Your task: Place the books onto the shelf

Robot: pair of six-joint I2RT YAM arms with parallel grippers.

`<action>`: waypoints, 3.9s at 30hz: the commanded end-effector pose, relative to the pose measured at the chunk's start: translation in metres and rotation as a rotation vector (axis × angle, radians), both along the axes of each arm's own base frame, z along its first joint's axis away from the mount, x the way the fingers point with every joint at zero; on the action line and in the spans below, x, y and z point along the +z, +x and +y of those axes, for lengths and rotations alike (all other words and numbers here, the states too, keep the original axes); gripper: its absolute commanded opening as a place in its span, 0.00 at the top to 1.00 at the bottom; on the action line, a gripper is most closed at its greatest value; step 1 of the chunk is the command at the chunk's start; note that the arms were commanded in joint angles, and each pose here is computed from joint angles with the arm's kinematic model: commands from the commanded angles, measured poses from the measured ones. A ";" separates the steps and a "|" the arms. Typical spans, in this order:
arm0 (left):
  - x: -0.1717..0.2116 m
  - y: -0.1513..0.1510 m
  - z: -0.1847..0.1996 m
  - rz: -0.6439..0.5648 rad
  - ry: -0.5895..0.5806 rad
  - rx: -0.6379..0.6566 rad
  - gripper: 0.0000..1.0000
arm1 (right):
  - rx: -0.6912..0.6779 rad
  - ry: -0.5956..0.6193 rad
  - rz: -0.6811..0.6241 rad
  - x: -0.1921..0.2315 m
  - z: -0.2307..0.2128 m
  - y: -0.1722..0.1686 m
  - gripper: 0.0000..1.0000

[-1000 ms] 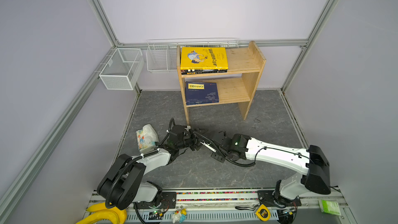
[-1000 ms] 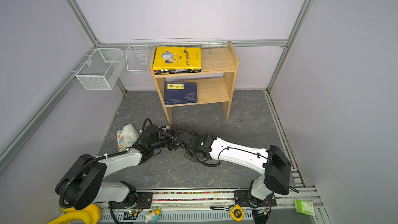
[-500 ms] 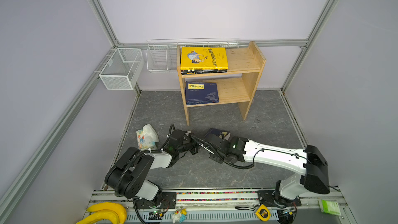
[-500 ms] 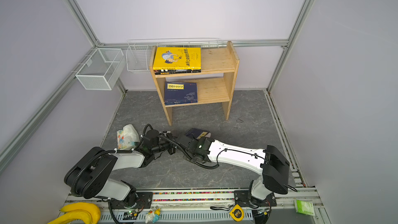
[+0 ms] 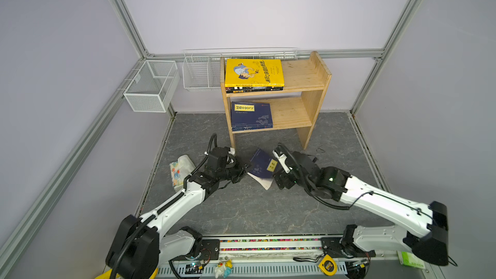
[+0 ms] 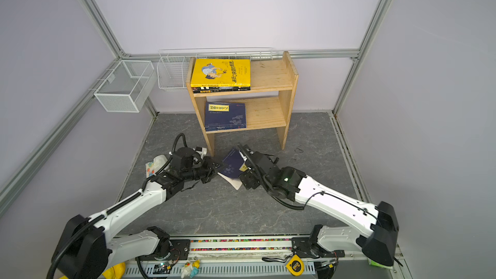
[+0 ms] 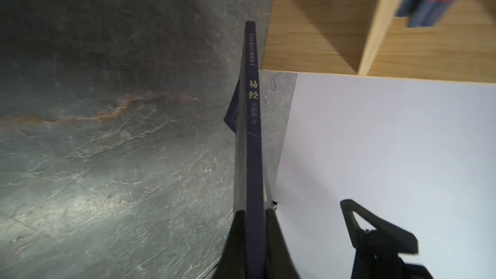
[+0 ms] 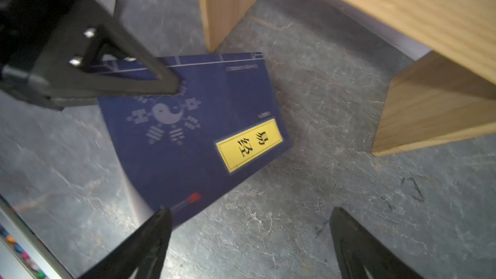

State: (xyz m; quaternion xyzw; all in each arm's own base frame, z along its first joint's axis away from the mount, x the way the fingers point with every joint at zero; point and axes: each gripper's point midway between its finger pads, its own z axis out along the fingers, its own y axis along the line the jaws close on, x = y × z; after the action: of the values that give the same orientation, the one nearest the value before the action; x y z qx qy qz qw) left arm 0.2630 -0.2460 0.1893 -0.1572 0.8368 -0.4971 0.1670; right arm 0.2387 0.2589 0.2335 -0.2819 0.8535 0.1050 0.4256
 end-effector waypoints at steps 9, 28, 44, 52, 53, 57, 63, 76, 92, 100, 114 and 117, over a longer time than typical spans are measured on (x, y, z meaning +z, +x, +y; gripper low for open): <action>0.137 -0.072 0.031 -0.554 0.090 -0.234 1.00 | -0.068 0.677 -0.007 0.106 -0.020 0.023 0.11; 0.382 -0.088 0.129 -1.288 -0.343 0.456 1.00 | 0.569 1.053 -0.034 0.215 0.065 -0.049 0.11; 0.378 -0.056 0.111 -1.246 -0.546 0.491 1.00 | 0.733 1.389 -0.059 0.276 0.128 -0.033 0.07; 0.370 -0.047 0.089 -1.216 -0.513 0.454 1.00 | 0.738 1.521 -0.060 0.290 0.135 -0.019 0.00; 0.369 -0.046 0.087 -1.212 -0.514 0.451 1.00 | 0.728 1.526 -0.063 0.291 0.135 -0.017 0.02; 0.364 -0.042 0.081 -1.193 -0.517 0.439 1.00 | 0.708 1.533 -0.083 0.295 0.132 -0.015 0.23; 0.361 -0.037 0.076 -1.182 -0.516 0.426 1.00 | 0.644 1.514 -0.045 0.289 0.136 -0.005 0.67; 0.356 -0.036 0.054 -1.137 -0.300 0.284 0.21 | 0.675 1.408 0.066 0.282 0.111 0.011 0.93; 0.334 -0.047 0.031 -0.988 -0.017 -0.143 0.06 | 0.705 0.964 0.178 0.255 0.017 -0.058 0.93; 0.357 -0.070 0.013 -1.084 -0.194 -0.286 0.07 | 0.759 0.970 0.168 0.267 0.011 -0.074 0.93; 0.354 -0.054 0.008 -1.054 -0.179 -0.264 0.75 | 0.792 0.998 0.224 0.270 0.027 -0.056 0.93; 0.354 -0.051 0.015 -1.065 -0.154 -0.214 0.94 | 0.764 0.998 0.205 0.272 0.027 -0.048 0.91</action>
State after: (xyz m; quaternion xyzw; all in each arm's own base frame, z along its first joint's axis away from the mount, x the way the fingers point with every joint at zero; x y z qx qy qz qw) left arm 0.2176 -0.2399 0.5307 0.1880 0.6232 -0.5944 0.4722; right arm 0.1899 0.2897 0.4828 -0.3132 0.6017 0.6626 0.3176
